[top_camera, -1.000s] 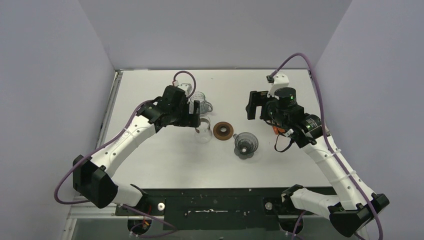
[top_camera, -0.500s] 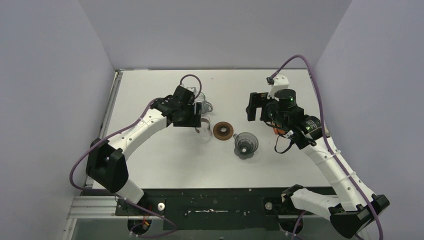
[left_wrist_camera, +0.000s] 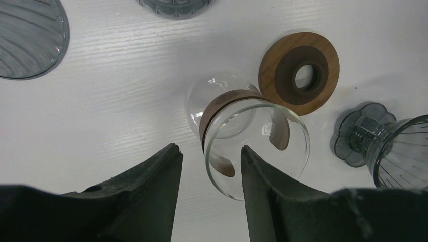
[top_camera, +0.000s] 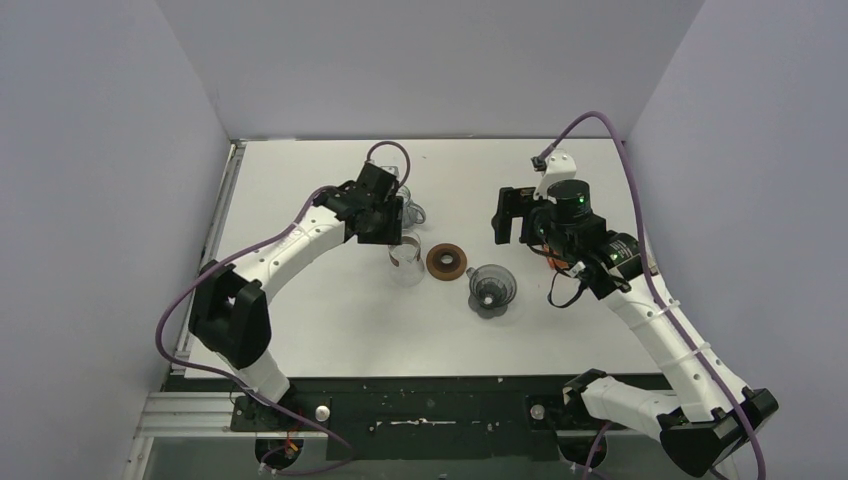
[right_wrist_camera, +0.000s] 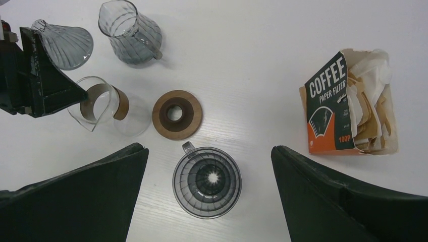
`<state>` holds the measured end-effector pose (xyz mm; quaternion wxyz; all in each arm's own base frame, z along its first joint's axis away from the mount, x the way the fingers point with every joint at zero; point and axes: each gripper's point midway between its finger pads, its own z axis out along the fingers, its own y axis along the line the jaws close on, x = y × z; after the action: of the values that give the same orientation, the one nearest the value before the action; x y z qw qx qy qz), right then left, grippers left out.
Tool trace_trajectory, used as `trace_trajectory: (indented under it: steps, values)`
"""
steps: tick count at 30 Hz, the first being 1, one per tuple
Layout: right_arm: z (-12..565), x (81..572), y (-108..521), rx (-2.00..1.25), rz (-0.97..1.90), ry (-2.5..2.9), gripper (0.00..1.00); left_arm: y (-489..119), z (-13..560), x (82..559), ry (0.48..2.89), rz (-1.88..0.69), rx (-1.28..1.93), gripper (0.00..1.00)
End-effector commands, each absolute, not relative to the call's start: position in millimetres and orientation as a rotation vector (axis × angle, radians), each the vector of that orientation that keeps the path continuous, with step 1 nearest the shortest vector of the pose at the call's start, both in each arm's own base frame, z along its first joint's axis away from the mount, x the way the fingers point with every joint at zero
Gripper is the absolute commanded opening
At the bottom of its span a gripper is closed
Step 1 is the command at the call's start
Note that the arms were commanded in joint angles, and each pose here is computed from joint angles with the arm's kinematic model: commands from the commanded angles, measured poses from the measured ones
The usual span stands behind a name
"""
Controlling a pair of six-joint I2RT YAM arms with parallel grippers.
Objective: Place the coffee filter in the dripper
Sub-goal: Pick up the coffee server from the center of the board.
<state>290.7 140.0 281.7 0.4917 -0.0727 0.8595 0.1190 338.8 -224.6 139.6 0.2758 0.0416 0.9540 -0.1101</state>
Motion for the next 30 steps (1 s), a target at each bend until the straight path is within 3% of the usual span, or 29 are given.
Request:
trace_trajectory:
  steps: [1,7,21,30]
  values:
    - [294.2,293.6,138.7,-0.174,0.291,2.029,1.0,-231.3,153.3,356.1,2.514,-0.291,0.123,0.42]
    - [288.8,293.1,137.0,-0.175,0.279,2.042,1.0,-233.1,148.9,358.9,2.53,-0.279,0.139,0.25]
    - [281.9,291.8,135.5,-0.169,0.269,2.061,1.0,-232.8,146.1,355.2,2.557,-0.267,0.179,0.0]
    - [272.6,290.3,131.1,-0.146,0.241,2.1,1.0,-232.5,151.5,344.9,2.56,-0.265,0.225,0.0]
